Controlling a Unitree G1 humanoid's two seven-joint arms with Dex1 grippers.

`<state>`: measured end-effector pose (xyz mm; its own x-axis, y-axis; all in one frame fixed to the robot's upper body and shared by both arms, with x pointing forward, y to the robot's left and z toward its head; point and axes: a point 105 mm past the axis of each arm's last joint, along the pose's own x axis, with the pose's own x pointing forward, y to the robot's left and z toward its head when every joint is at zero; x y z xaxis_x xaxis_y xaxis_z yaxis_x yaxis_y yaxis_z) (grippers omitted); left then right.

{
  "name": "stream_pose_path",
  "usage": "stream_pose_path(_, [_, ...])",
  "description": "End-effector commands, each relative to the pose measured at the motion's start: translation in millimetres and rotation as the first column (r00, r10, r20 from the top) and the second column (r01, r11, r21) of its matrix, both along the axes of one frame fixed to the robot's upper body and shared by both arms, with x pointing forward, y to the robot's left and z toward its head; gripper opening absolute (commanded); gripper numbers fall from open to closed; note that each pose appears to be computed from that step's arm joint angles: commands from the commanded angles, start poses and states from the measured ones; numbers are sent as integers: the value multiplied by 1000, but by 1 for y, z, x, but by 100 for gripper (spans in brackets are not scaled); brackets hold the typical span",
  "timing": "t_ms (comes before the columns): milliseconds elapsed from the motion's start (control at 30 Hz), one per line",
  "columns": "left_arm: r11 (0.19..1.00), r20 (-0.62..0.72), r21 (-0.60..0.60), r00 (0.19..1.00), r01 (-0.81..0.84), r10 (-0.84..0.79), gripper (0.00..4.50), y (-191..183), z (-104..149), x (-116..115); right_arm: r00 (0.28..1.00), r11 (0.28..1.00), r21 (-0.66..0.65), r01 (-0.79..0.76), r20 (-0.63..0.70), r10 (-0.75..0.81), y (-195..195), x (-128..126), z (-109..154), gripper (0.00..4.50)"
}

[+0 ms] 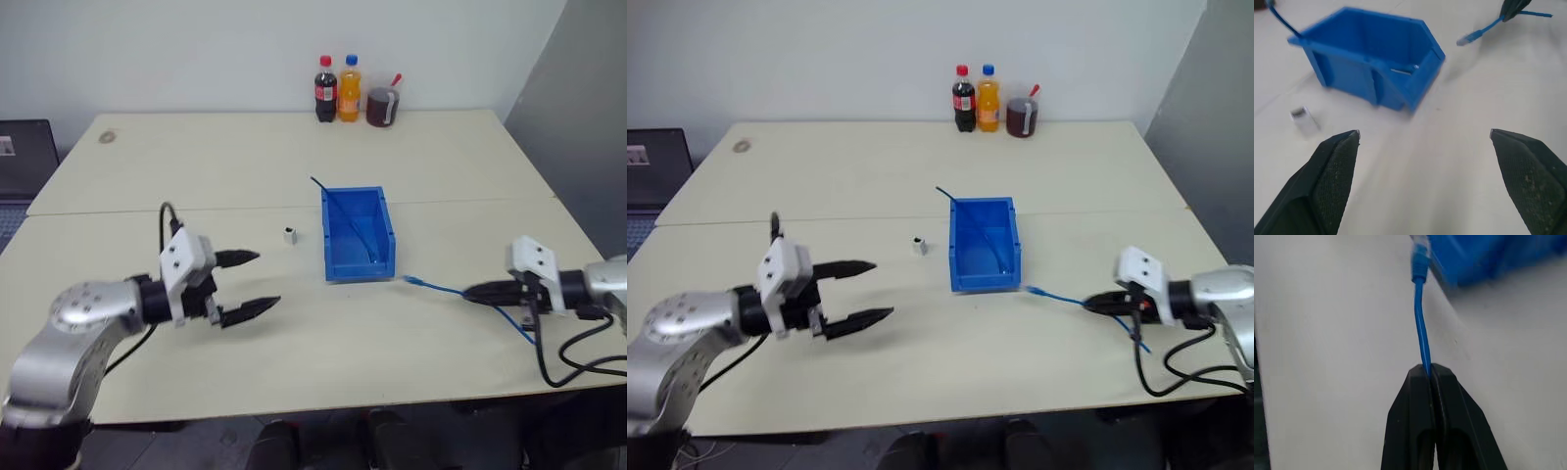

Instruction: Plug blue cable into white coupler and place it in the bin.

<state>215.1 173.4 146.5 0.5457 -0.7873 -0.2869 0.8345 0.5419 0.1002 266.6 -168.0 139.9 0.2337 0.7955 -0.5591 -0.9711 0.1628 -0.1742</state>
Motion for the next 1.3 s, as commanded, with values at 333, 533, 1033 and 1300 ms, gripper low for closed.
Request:
stream_pose_path(333, [908,-45,-24,908,-418,417,450,11,-31,-75,945,961,-80,-266,174,277,85,41,-42,2])
stream_pose_path(533, [841,-87,-62,842,-538,532,450,4,-48,-86,908,924,-133,-358,180,377,107,42,-70,2])
stream_pose_path(1033, [861,-72,-85,865,-502,497,450,-13,-49,-75,921,939,-62,-339,183,345,118,26,-71,188])
stream_pose_path(1300, [908,14,-49,909,-416,417,450,11,-36,-41,951,966,0,-257,180,253,96,15,-41,375])
